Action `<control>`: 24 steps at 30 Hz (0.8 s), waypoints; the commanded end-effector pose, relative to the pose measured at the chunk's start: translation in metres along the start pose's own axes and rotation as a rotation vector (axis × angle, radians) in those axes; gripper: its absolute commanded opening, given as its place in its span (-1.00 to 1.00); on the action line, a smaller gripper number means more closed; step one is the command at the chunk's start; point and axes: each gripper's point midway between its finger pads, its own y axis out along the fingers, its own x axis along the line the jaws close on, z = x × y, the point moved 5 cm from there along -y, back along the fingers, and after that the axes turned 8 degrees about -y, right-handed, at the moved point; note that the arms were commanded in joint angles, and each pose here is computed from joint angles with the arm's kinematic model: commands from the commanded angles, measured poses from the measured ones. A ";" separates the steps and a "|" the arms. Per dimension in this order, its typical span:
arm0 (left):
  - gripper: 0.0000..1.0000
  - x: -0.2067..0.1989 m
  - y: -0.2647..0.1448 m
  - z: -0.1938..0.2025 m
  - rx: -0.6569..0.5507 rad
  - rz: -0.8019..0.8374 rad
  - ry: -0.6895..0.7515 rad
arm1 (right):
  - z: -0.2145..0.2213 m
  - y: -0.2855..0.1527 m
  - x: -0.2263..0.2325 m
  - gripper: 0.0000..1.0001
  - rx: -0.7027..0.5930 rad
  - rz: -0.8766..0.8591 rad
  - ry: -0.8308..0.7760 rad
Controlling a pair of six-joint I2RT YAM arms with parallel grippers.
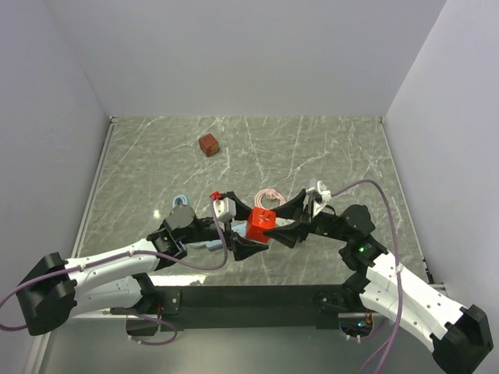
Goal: Insert the plug
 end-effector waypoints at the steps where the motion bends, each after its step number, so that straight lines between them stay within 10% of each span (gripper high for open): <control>1: 0.99 -0.008 0.000 -0.023 -0.014 0.035 0.125 | -0.008 -0.002 -0.006 -1.00 0.033 0.030 -0.075; 24: 0.99 -0.004 -0.003 -0.004 0.113 0.128 0.131 | 0.007 -0.009 0.013 -1.00 0.121 -0.170 -0.155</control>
